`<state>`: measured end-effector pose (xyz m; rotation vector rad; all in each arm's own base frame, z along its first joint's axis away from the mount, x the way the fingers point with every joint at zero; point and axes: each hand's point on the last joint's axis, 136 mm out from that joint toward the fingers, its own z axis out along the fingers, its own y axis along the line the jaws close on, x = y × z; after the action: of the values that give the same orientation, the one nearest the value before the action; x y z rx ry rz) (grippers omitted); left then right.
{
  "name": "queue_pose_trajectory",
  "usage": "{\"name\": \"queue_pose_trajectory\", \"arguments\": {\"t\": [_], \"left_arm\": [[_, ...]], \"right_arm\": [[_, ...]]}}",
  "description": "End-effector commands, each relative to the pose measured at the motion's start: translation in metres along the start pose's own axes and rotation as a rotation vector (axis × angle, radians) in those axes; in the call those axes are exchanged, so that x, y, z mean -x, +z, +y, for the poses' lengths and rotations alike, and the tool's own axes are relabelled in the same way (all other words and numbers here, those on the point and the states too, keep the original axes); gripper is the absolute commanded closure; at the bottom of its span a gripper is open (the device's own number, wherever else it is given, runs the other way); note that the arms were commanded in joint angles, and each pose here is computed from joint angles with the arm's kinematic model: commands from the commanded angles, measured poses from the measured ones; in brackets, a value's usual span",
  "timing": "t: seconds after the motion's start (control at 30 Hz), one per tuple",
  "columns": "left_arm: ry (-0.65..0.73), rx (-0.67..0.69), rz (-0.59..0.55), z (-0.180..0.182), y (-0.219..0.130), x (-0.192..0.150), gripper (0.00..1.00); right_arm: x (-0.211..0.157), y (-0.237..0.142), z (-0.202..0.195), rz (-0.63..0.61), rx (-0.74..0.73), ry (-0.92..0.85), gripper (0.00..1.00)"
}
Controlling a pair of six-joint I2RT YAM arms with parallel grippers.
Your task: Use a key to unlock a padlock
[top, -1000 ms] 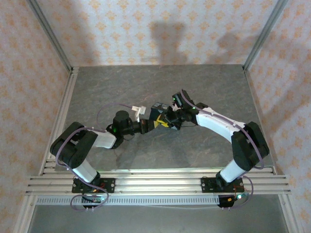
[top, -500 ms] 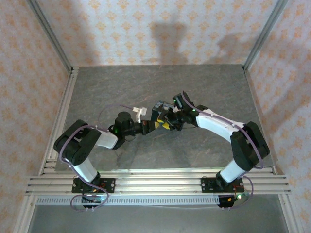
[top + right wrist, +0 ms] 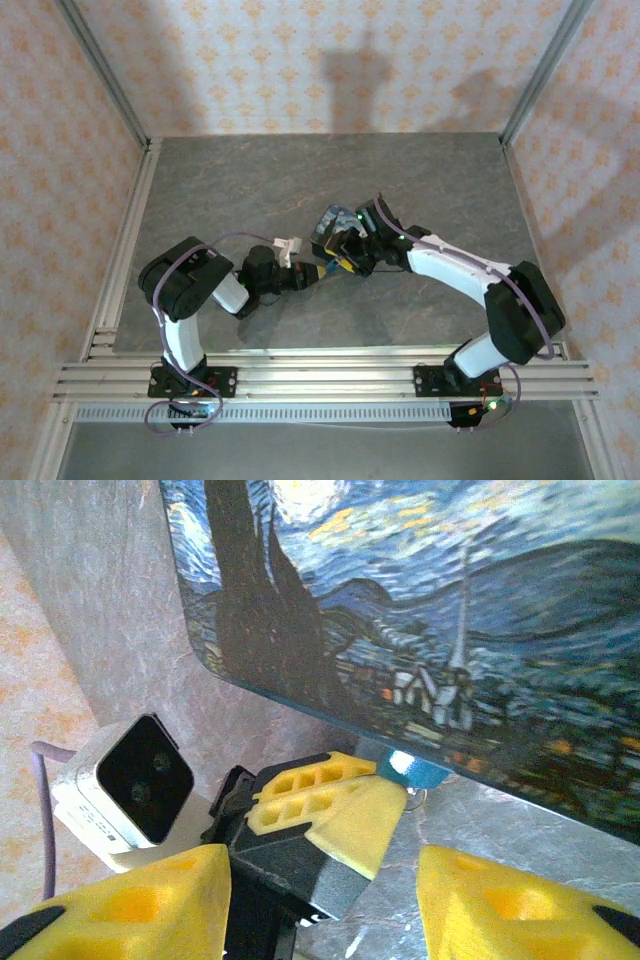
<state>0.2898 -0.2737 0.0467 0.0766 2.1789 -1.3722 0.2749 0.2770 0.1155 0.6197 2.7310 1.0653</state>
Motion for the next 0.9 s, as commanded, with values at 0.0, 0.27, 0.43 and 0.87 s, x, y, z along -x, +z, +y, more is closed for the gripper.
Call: {"name": "queue_pose_trajectory", "arguments": {"t": [0.0, 0.27, 0.43, 0.87], "left_arm": [[0.037, -0.008, -0.066, -0.005, -0.001, 0.009, 1.0], [0.022, 0.026, -0.057, 0.003, -0.002, 0.001, 1.0], [0.0, 0.036, -0.053, 0.003, -0.004, -0.001, 1.0], [-0.005, 0.051, -0.047, 0.001, -0.006, -0.001, 1.0]], "right_arm": [[0.005, -0.003, -0.013, -0.12, -0.058, -0.011, 0.49], [0.004, 0.007, -0.017, -0.282, -0.061, -0.039, 0.49], [0.008, 0.017, -0.017, -0.364, -0.019, -0.026, 0.49], [0.004, 0.044, -0.02, -0.345, -0.008, 0.007, 0.49]]}}
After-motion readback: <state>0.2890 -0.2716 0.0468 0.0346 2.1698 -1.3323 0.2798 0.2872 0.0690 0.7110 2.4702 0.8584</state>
